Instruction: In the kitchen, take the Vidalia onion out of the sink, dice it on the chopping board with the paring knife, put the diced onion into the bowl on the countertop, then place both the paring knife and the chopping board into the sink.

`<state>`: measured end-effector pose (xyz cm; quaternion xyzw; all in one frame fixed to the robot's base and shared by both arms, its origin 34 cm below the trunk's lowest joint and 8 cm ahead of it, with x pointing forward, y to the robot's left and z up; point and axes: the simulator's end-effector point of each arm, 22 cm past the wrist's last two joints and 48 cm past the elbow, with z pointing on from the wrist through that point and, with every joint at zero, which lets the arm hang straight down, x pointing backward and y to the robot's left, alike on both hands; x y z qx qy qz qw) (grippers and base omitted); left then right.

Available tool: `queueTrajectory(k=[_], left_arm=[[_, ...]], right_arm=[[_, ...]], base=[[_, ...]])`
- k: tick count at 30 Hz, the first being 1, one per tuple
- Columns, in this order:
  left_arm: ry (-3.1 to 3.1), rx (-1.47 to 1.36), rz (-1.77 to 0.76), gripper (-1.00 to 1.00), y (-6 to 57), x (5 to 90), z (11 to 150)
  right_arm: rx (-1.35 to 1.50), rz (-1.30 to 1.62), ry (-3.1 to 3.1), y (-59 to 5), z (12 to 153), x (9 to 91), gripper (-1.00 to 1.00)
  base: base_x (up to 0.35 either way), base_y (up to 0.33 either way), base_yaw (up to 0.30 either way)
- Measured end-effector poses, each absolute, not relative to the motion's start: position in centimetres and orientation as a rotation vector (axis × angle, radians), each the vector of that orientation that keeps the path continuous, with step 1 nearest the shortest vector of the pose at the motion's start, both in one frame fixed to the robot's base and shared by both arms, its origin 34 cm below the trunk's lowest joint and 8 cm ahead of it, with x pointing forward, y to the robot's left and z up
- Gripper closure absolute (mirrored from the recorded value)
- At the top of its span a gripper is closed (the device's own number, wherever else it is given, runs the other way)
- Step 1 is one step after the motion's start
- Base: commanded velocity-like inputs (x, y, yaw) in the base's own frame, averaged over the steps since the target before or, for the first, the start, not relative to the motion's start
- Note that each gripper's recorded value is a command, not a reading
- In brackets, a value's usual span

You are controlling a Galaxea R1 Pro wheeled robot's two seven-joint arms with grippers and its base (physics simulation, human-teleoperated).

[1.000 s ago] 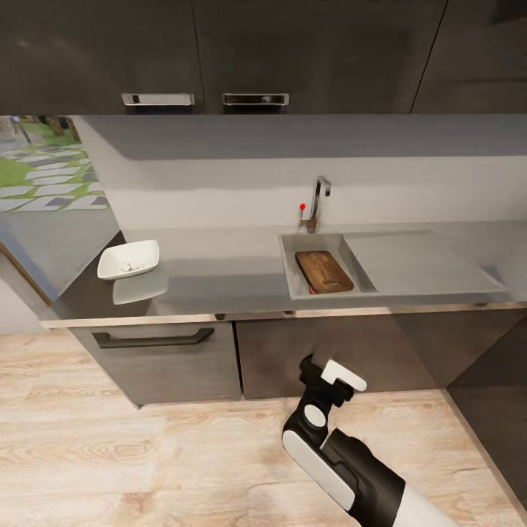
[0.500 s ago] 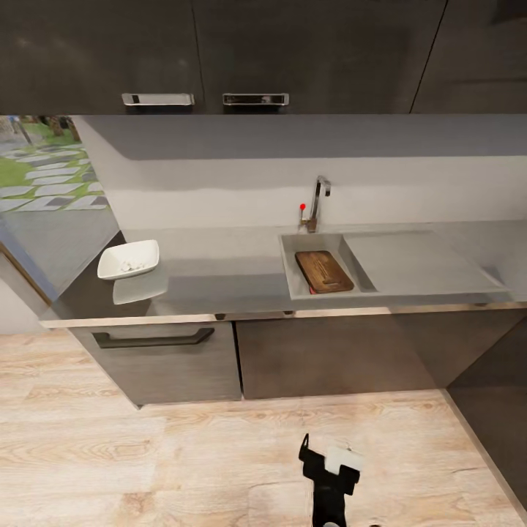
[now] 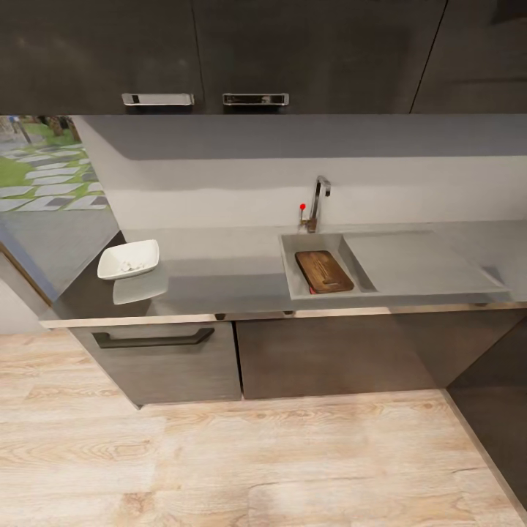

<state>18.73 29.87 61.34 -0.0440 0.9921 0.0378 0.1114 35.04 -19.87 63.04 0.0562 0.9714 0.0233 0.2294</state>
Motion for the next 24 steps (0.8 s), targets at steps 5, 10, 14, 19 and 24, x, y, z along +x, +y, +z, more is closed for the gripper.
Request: queueTrajectory(k=[5, 10, 14, 19, 24], left_arm=[[2.911, -0.118, 0.128, -1.0, 30.8, 19.0, 61.3], [2.906, -0.119, 0.126, -1.0, 30.8, 19.1, 61.3], [2.902, -0.12, 0.126, -1.0, 30.8, 19.2, 61.4], [2.895, -0.121, 0.125, -1.0, 30.7, 19.5, 61.4], [2.888, -0.121, 0.124, -1.0, 30.8, 19.7, 61.5]], right_arm=[[0.155, 0.043, 2.702, -20.5, 62.7, 33.8, -1.0], [0.235, -0.011, 2.769, -21.7, 62.1, 32.3, -1.0], [0.268, -0.092, 2.857, -24.4, 61.3, 29.3, -1.0], [0.256, -0.14, 2.924, -26.0, 60.9, 25.4, -1.0], [0.247, -0.176, 2.973, -27.6, 61.0, 21.0, -1.0]], base=[[0.0, 0.0, -0.016], [0.0, 0.0, -0.06], [0.0, 0.0, -0.071], [0.0, 0.0, -0.072], [0.0, 0.0, -0.071]])
